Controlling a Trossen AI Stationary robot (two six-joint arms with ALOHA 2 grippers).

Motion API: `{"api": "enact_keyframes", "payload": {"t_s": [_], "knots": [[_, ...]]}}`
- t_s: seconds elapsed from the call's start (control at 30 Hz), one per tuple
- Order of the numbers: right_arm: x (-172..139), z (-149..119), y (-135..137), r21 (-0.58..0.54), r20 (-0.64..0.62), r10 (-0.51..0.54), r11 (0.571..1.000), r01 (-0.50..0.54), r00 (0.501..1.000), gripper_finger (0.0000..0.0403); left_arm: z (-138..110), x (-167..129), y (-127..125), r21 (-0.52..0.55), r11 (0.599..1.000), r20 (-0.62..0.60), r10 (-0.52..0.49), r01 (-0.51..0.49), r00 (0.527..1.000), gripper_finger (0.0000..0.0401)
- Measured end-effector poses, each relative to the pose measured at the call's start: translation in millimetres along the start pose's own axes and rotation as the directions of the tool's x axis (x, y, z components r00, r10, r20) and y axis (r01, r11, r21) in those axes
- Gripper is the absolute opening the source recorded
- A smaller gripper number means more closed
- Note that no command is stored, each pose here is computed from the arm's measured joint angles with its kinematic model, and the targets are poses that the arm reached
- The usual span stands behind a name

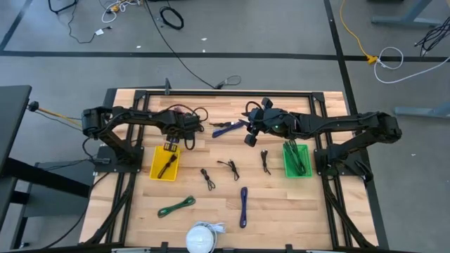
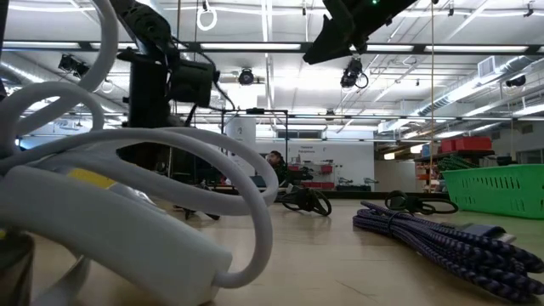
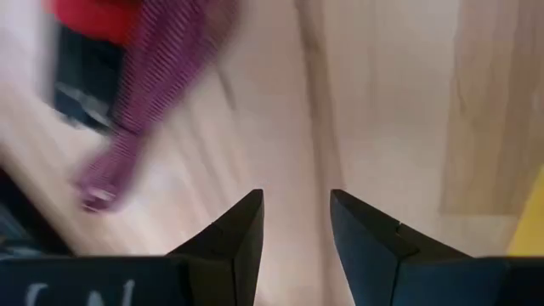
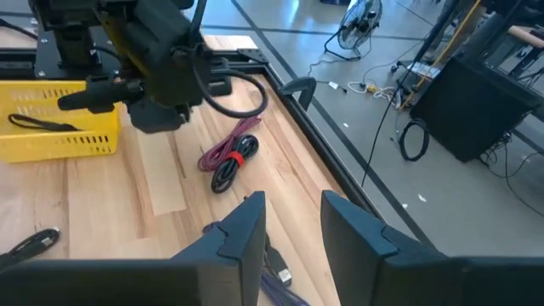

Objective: Pick & Place USB Port
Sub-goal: Put the black and pink charger cable into the green basket

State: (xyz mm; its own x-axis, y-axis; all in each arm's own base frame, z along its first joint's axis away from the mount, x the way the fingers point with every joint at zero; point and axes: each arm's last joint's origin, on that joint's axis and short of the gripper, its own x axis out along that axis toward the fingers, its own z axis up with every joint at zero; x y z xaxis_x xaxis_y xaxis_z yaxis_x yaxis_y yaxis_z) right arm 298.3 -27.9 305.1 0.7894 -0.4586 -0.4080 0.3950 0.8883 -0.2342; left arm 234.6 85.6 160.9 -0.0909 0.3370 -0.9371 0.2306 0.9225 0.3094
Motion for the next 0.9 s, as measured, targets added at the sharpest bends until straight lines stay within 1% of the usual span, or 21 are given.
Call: {"api": "enact_keyframes", "payload": {"t_s": [0.1,0.2,0.27,0.37,0.53,0.7,0.9], "knots": [[-0.1,0.8,-0.1,0.004,0.008,0.0,1.0,0.0,1.0,0.0117,8.8,-3.2,7.9,0.048,0.995,0.066,0.084,-0.087,0.994,0.0142],[-0.1,0.3,0.0,0.01,0.003,0.0,1.0,0.0,1.0,0.0117,14.9,-4.1,15.7,0.087,0.979,0.11,0.176,-0.186,0.978,0.0139],[-0.1,0.0,0.0,0.009,0.0,0.001,1.0,-0.001,1.0,0.0117,16.0,-3.4,21.9,0.086,0.974,0.137,0.198,-0.211,0.971,0.0138],[-0.1,-0.2,0.0,0.009,-0.002,0.002,1.0,-0.002,1.0,0.0117,15.9,2.4,29.2,0.089,0.982,0.188,0.146,-0.165,0.971,0.0138],[-0.1,-0.2,0.0,0.01,-0.002,0.003,1.0,-0.003,1.0,0.0117,10.7,14.0,36.8,0.129,0.981,0.141,0.129,-0.148,0.982,0.0138],[-0.2,-0.3,0.0,0.009,-0.003,0.003,1.0,-0.003,1.0,0.0117,8.3,16.1,39.8,0.161,0.981,0.176,0.077,-0.106,0.981,0.0138],[-0.2,-0.2,0.0,0.009,-0.003,0.003,1.0,-0.003,1.0,0.0117,6.4,18.9,41.9,0.156,0.985,0.199,0.035,-0.067,0.979,0.0138]]}}
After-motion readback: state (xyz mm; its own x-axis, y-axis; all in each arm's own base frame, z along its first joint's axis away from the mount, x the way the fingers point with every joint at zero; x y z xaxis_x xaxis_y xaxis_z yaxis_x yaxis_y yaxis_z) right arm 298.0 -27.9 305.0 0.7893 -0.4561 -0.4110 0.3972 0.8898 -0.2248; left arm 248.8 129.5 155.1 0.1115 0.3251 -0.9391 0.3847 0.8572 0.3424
